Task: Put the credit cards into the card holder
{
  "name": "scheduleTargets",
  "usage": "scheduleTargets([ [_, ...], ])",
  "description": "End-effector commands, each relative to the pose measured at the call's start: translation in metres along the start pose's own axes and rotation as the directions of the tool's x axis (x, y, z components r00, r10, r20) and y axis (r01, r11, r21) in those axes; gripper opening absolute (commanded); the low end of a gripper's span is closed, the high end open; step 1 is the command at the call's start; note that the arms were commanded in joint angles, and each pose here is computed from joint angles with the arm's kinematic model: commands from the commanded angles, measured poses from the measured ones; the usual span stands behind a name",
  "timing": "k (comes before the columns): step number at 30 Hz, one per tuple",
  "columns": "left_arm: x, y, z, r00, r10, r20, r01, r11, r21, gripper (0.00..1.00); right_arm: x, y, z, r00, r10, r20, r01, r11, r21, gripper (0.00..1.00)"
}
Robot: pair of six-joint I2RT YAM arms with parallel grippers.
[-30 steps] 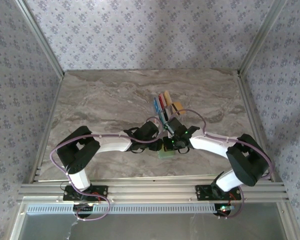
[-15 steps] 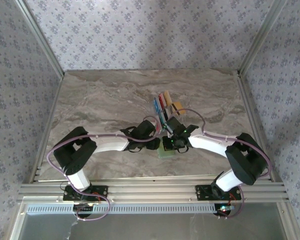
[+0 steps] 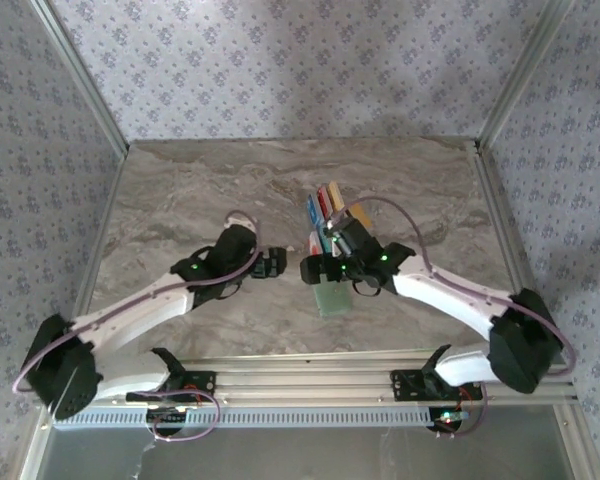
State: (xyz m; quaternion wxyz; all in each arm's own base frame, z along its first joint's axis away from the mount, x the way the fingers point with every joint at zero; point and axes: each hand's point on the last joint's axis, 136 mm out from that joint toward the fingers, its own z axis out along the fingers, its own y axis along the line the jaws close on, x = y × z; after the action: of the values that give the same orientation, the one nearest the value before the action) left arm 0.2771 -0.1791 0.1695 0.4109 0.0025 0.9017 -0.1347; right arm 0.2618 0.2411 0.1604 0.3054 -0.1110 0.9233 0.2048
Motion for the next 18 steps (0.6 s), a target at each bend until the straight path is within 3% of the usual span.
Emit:
scheduleTargets([
  [1, -0.028, 0.066, -0.029, 0.989, 0.044, 0.144, 0.005, 0.946, -0.325, 1.0, -0.03, -0.052, -0.034, 0.987, 0.011, 0.16, -0.049, 0.971, 0.235, 1.0],
  [4, -0.044, 0.102, -0.041, 0.969, 0.068, 0.236, 0.053, 0.882, -0.468, 1.0, -0.047, -0.093, -0.059, 0.954, 0.06, 0.294, -0.162, 0.929, 0.334, 1.0],
  [10, -0.056, 0.156, -0.032, 0.962, 0.173, 0.212, 0.005, 0.764, -0.645, 1.0, -0.064, -0.158, -0.103, 0.85, 0.03, 0.525, -0.332, 0.806, 0.491, 1.0],
  [13, -0.05, 0.173, -0.017, 0.943, 0.235, 0.234, -0.027, 0.759, -0.651, 1.0, -0.067, -0.173, -0.096, 0.839, -0.075, 0.539, -0.264, 0.811, 0.523, 1.0],
  [16, -0.042, 0.185, -0.004, 0.939, 0.227, 0.26, -0.028, 0.8, -0.599, 1.0, -0.058, -0.194, -0.088, 0.839, -0.096, 0.536, -0.253, 0.802, 0.541, 1.0],
  [18, -0.042, 0.2, -0.002, 0.944, 0.185, 0.274, 0.022, 0.792, -0.609, 1.0, -0.053, -0.207, -0.085, 0.831, -0.116, 0.544, -0.249, 0.797, 0.55, 1.0],
])
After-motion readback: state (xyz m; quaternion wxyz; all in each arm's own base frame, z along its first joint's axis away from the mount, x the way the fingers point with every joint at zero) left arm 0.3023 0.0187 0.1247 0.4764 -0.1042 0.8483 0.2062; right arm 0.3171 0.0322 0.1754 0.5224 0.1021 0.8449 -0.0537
